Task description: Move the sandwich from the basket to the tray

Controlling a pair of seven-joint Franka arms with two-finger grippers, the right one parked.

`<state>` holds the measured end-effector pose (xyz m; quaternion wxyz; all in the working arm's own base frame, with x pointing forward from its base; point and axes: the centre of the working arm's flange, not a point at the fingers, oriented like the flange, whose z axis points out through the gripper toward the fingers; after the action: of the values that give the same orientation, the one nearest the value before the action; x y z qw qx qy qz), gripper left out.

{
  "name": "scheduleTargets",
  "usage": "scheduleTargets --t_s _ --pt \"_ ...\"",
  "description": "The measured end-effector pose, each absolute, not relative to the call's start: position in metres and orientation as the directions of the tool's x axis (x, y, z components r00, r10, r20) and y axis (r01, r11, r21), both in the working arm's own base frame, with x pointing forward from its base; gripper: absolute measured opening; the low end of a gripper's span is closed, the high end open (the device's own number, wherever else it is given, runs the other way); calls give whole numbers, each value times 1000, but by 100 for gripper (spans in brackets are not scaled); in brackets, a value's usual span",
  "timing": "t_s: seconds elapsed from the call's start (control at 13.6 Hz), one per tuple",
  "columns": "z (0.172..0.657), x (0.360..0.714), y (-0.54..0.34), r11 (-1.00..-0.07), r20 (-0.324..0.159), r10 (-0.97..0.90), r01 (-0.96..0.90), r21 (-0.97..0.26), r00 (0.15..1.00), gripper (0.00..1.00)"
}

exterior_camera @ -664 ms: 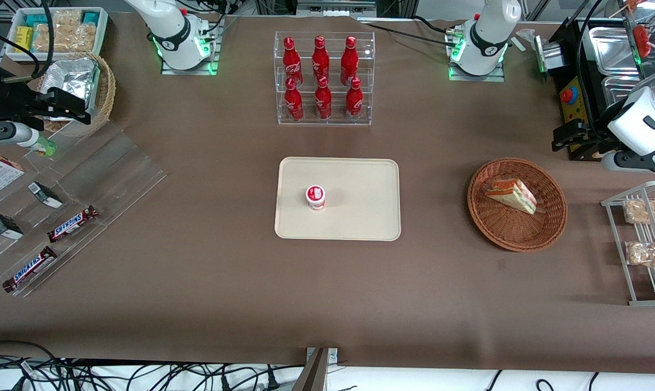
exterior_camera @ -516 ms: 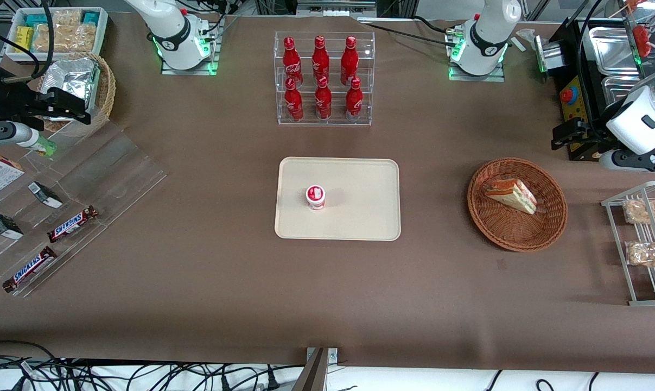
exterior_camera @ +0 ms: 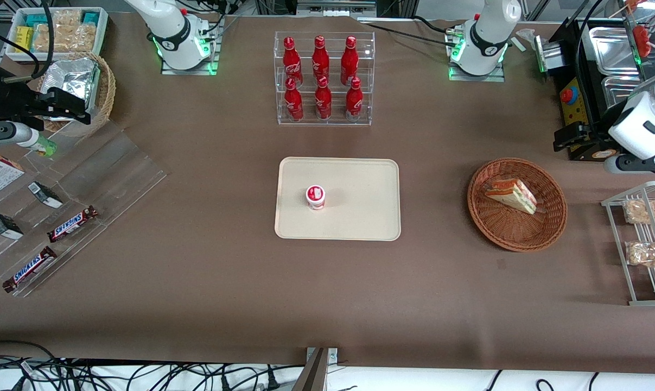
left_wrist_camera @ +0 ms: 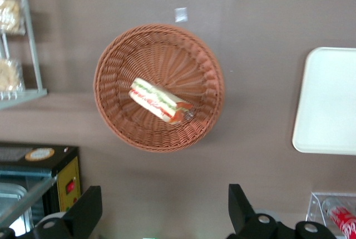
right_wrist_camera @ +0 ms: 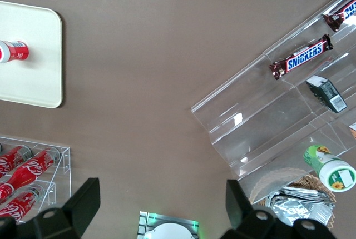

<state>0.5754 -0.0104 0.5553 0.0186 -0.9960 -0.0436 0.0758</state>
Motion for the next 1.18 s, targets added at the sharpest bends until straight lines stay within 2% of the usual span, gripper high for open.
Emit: scheduleTargets --t_s 0.15,0.52,0.81,1.03,1.18 --pt "524 578 -8 -982 -156 187 179 -66 970 100" --pt "444 578 -5 -873 -92 487 480 -89 868 100" --pt "394 570 4 -755 -31 655 652 -70 755 100" --pt "353 558 6 -668 44 740 741 -65 671 100" --pt "327 548 5 -629 69 773 776 -39 630 100"
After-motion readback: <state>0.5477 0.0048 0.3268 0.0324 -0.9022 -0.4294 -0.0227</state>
